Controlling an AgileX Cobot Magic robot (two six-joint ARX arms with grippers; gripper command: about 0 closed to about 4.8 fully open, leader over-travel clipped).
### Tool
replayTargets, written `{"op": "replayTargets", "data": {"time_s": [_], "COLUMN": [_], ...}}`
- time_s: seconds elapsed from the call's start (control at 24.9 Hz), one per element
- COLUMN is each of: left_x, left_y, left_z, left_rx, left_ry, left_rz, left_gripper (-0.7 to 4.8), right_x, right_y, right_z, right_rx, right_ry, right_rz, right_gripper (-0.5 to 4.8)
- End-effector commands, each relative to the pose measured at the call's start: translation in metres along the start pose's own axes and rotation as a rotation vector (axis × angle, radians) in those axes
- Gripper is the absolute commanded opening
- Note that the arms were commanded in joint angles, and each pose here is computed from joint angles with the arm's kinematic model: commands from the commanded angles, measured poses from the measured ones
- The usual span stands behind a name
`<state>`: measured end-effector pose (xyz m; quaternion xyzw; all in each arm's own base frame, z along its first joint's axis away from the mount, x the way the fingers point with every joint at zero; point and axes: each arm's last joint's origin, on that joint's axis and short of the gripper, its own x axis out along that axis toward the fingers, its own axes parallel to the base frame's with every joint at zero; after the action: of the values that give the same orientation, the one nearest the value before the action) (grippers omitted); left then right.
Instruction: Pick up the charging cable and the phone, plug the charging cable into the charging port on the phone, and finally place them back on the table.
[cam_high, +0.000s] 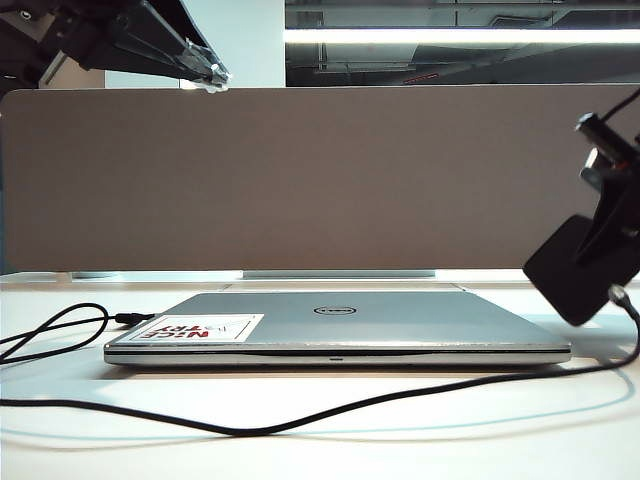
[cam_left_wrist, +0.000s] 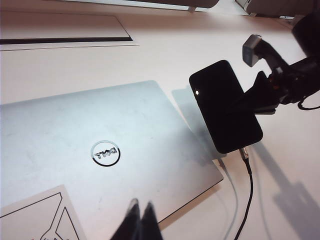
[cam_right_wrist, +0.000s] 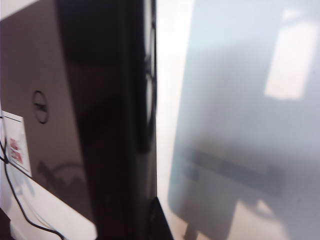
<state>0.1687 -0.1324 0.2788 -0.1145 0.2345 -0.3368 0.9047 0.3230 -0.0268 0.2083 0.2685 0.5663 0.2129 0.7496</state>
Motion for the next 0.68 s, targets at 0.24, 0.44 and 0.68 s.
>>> {"op": "replayTargets", "data": {"time_s": [0.24,0.44,0.68], "left_x": [-0.001,-0.001,-0.001], "left_y": [-0.001,-0.001,-0.001], "left_z": [0.003,0.003,0.003], "left_rx": [0.008,0.008,0.007], "left_ry": [-0.013,-0.013,-0.012], "left_rz": [-0.008,-0.008,-0.008], "left_gripper": [-0.05,-0.04,-0.05], "right_x": [0.016,0.022,0.021], "right_y": [-0.011,-0.015,-0.015], "right_z": [0.011,0.011,0.012], "right_rx": [-0.004,0.002,-0.011], "right_ry": [0.069,0.092,0.083], "right_rz": [0.017,-0.023,-0.033], "right_gripper": [-0.06,-0.06,1.33]}}
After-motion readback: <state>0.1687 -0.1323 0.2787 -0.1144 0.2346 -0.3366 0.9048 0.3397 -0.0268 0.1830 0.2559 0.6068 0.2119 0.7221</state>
